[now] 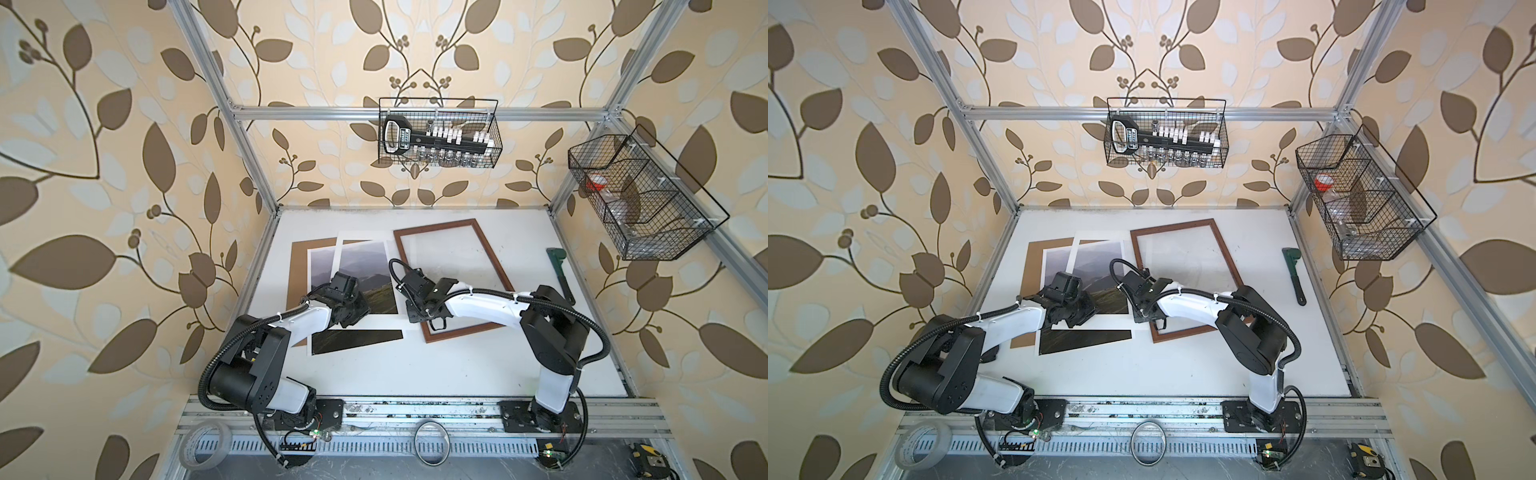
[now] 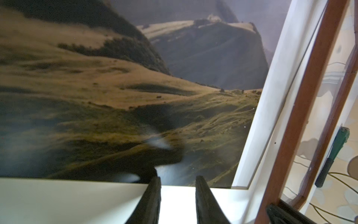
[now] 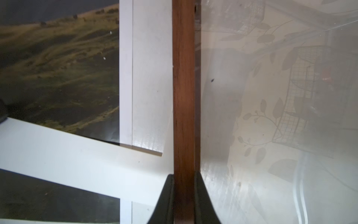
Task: Put the photo into the frame
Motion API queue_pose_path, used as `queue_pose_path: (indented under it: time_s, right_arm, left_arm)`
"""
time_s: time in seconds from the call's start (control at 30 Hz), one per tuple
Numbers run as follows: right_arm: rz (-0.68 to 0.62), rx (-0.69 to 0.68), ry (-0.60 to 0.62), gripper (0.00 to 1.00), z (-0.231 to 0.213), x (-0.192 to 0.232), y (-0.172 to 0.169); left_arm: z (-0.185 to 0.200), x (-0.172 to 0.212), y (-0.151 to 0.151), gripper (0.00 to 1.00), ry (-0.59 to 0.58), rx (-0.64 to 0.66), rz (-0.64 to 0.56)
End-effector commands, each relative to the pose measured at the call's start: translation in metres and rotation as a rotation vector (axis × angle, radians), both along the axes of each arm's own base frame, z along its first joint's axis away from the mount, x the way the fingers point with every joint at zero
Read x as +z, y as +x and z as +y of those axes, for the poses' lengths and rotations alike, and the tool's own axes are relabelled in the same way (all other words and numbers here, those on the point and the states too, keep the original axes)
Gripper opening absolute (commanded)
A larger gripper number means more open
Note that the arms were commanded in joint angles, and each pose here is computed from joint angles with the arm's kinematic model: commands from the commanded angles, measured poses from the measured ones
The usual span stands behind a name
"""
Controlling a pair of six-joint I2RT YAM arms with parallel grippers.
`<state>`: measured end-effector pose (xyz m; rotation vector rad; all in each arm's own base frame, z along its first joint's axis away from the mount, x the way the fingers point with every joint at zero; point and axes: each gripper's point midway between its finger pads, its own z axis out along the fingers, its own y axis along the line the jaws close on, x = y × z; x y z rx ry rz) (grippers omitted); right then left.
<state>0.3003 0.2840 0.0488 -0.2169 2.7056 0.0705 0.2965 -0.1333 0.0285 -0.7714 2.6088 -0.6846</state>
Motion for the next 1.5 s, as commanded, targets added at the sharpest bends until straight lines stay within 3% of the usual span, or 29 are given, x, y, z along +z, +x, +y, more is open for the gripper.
queue_pose_path:
  time_s: [0.0,0.23,0.37,0.47,0.53,0.67,0.8,1.03,1.47]
  right_arm:
    - [-0.002,-0.055,-0.009,0.09,-0.023,0.001,0.002]
    - [0.030,-0.128,0.018,0.09,-0.046,-0.016,0.008]
    - [0.060,-0.136,0.048,0.10,-0.043,-0.025,0.004]
    - [0.063,-0.144,0.059,0.16,-0.044,-0.024,0.001]
    - [0.026,-0.145,0.078,0.26,-0.042,-0.011,0.004]
    - [0.003,-0.100,0.215,0.44,-0.015,0.017,0.007]
    - [0.101,-0.062,0.387,0.51,0.026,0.019,-0.006]
    - [0.210,-0.085,0.586,0.58,0.067,0.004,-0.011]
    - [0.240,-0.141,0.616,0.61,0.066,-0.027,0.020]
  left_arm:
    - [0.027,-0.031,-0.027,0.33,0.120,0.039,0.137]
    - [0.043,-0.030,-0.039,0.33,0.198,0.060,0.183]
    - [0.066,-0.032,-0.054,0.33,0.307,0.101,0.246]
    - [0.081,-0.023,-0.061,0.33,0.358,0.138,0.237]
    - [0.086,-0.014,-0.060,0.33,0.378,0.144,0.225]
    - [0.061,0.022,-0.033,0.36,0.277,0.077,0.107]
    - [0.021,0.055,0.004,0.38,0.144,-0.057,-0.044]
    - [-0.008,0.020,0.015,0.35,0.037,-0.110,0.028]
    - [-0.015,-0.018,-0.006,0.29,0.034,-0.117,0.106]
